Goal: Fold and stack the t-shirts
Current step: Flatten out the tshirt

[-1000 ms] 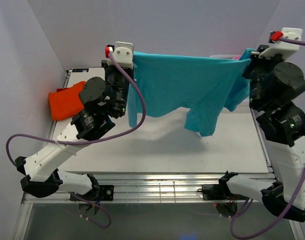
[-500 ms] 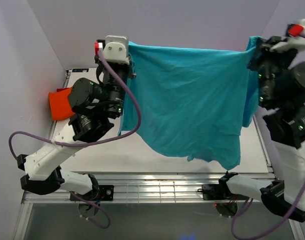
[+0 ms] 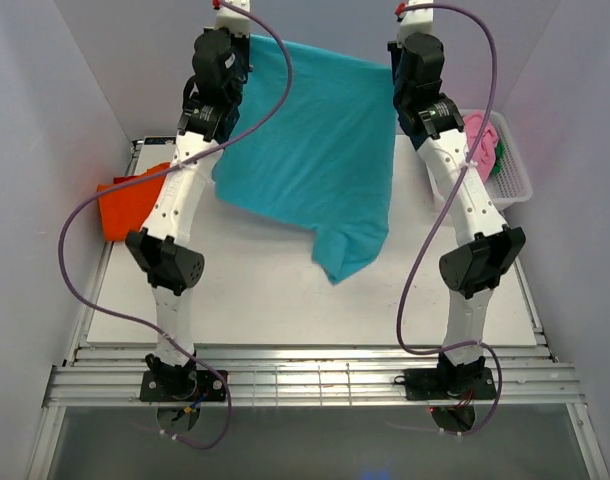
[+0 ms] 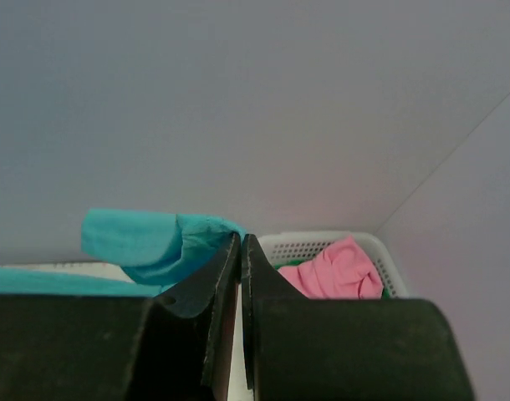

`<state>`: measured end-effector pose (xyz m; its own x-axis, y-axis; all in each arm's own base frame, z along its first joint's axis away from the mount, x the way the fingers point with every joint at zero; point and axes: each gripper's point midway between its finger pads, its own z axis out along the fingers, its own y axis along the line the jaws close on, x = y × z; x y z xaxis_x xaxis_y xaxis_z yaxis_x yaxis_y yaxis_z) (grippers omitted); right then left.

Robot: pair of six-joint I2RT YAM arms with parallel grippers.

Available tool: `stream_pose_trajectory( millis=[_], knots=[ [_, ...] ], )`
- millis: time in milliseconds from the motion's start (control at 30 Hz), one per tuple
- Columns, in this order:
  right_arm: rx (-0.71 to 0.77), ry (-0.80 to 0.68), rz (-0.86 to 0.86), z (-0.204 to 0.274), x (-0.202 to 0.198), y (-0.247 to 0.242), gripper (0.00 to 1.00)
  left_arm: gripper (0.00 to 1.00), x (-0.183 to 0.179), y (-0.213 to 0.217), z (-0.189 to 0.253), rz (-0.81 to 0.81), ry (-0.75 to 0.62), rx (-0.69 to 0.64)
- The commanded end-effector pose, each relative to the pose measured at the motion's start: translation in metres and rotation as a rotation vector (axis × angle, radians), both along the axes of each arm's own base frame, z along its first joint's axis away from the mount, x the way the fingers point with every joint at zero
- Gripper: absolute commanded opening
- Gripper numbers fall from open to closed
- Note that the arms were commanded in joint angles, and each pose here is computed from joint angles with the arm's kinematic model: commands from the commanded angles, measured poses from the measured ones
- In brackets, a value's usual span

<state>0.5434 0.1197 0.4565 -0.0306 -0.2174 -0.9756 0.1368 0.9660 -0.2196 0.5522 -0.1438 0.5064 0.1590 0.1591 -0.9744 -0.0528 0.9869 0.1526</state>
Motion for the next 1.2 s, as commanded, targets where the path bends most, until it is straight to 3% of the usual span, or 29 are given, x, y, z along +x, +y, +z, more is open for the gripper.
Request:
stream_pose_trajectory(
  millis=[0, 33, 67, 133, 167, 333, 367, 400, 467, 500, 567, 600, 633, 700, 733, 800, 833, 867, 900, 967, 1000, 1167],
  knots=[
    [0.066, -0.371, -0.010, 0.138, -0.038, -0.027, 0.08, 0.00, 0.002, 0.012, 0.054, -0.113, -0.135, -0.058],
    [0.082, -0.440, -0.008, 0.156, -0.046, -0.029, 0.08, 0.00, 0.010, 0.010, 0.042, -0.110, -0.119, -0.027],
    [0.076, -0.460, 0.001, 0.162, -0.055, -0.031, 0.08, 0.00, -0.009, 0.016, 0.072, -0.117, -0.209, -0.043],
    [0.077, -0.498, 0.002, 0.173, -0.067, -0.035, 0.08, 0.00, -0.008, 0.013, 0.051, -0.133, -0.175, -0.032],
    [0.083, -0.515, -0.001, 0.179, -0.077, -0.039, 0.08, 0.00, -0.025, 0.019, 0.068, -0.131, -0.215, -0.048],
    [0.102, -0.434, 0.032, 0.152, -0.096, -0.041, 0.08, 0.00, -0.049, 0.033, 0.052, -0.095, -0.180, -0.070],
    [0.118, -0.446, 0.036, 0.156, -0.118, -0.048, 0.08, 0.00, -0.045, 0.032, 0.020, -0.094, -0.134, -0.069],
    [0.094, -0.348, 0.048, 0.111, -0.108, -0.040, 0.08, 0.00, -0.070, 0.040, 0.032, -0.093, -0.167, -0.085],
    [0.101, -0.295, 0.062, 0.088, -0.130, -0.041, 0.08, 0.00, -0.086, 0.040, 0.011, -0.121, -0.144, -0.097],
    [0.060, -0.152, 0.075, 0.034, -0.127, -0.031, 0.08, 0.00, -0.097, 0.038, -0.022, -0.146, -0.076, -0.087],
    [0.085, -0.048, 0.099, -0.007, -0.143, -0.023, 0.08, 0.00, -0.107, 0.034, -0.062, -0.150, 0.012, -0.083],
    [0.090, 0.018, 0.112, -0.032, -0.147, -0.019, 0.08, 0.00, -0.112, 0.022, -0.105, -0.154, 0.092, -0.071],
    [0.064, 0.157, 0.114, -0.086, -0.153, -0.017, 0.08, 0.00, -0.118, 0.017, -0.120, -0.175, 0.136, -0.092],
    [0.116, 0.253, 0.139, -0.127, -0.169, -0.010, 0.08, 0.00, -0.130, 0.010, -0.189, -0.183, 0.317, -0.158],
    [0.104, 0.355, 0.131, -0.169, -0.180, -0.010, 0.08, 0.00, -0.137, 0.009, -0.208, -0.178, 0.364, -0.177],
    [0.117, 0.431, 0.147, -0.198, -0.197, -0.006, 0.08, 0.00, -0.153, 0.009, -0.250, -0.137, 0.459, -0.198],
    [0.091, 0.511, 0.146, -0.223, -0.211, -0.008, 0.09, 0.04, -0.166, 0.011, -0.286, -0.119, 0.534, -0.212],
    [0.086, 0.536, 0.158, -0.229, -0.221, -0.004, 0.11, 0.24, -0.179, 0.011, -0.301, -0.104, 0.580, -0.214],
    [0.099, 0.555, 0.158, -0.235, -0.227, -0.003, 0.21, 0.35, -0.186, 0.014, -0.311, -0.077, 0.606, -0.219],
    [0.100, 0.582, 0.213, -0.238, -0.243, 0.004, 0.39, 0.73, -0.202, 0.018, -0.326, -0.039, 0.653, -0.223],
    [0.110, 0.570, 0.229, -0.233, -0.246, 0.005, 0.54, 0.81, -0.209, 0.010, -0.324, -0.047, 0.649, -0.212],
    [0.167, 0.455, 0.293, -0.184, -0.256, 0.009, 0.57, 0.82, -0.211, 0.000, -0.262, -0.047, 0.514, -0.262]
  ],
)
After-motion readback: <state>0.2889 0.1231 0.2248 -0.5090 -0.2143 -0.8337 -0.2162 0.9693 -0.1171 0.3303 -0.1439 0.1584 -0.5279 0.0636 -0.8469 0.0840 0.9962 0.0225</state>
